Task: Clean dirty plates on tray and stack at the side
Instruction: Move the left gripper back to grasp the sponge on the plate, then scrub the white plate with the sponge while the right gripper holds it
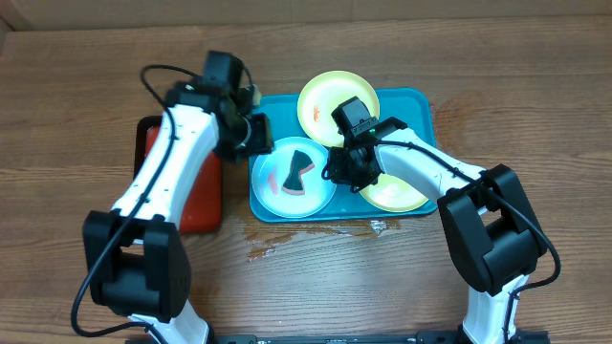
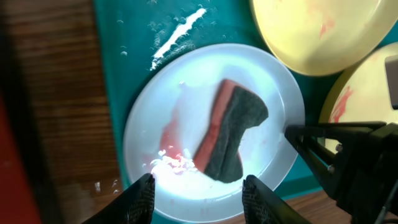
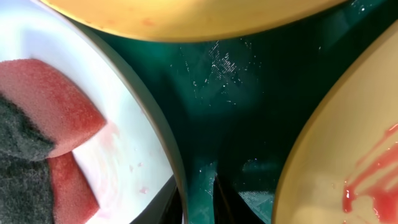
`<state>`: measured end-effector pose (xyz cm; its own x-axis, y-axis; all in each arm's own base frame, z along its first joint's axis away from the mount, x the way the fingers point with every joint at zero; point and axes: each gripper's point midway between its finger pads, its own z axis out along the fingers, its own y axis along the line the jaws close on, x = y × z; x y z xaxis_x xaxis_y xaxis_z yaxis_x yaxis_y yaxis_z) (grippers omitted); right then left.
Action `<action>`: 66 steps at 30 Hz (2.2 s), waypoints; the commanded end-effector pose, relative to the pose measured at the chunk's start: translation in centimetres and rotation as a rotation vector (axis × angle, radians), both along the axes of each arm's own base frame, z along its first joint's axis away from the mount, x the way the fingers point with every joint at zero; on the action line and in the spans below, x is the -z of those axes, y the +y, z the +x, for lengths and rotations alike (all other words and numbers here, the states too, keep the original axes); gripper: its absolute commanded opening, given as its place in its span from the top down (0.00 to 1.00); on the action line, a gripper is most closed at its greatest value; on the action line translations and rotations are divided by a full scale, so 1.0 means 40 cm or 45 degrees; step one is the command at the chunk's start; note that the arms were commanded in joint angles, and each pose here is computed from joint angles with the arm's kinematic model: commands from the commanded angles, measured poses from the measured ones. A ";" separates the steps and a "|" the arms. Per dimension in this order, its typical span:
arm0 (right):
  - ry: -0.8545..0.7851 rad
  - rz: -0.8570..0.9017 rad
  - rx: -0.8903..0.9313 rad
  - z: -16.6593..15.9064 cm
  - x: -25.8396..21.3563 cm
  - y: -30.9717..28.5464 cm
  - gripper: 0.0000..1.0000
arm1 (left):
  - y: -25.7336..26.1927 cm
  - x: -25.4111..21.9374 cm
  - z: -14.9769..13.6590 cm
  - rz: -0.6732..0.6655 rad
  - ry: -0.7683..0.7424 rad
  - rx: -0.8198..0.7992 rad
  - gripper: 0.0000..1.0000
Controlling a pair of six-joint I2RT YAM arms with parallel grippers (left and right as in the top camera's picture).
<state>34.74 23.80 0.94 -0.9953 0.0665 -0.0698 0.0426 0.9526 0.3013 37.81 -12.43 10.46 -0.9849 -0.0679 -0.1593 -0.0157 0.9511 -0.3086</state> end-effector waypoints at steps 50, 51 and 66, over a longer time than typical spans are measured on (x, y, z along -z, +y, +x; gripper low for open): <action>0.079 0.000 -0.013 -0.026 0.044 0.005 0.96 | -0.133 0.259 -0.062 0.022 0.029 0.204 0.91; 0.080 -0.001 -0.013 -0.027 0.044 0.005 0.96 | -0.131 0.260 -0.062 0.027 0.031 0.202 0.96; 0.076 0.001 -0.013 -0.025 0.044 0.006 0.96 | 0.109 0.245 -0.020 0.486 0.047 -0.057 0.96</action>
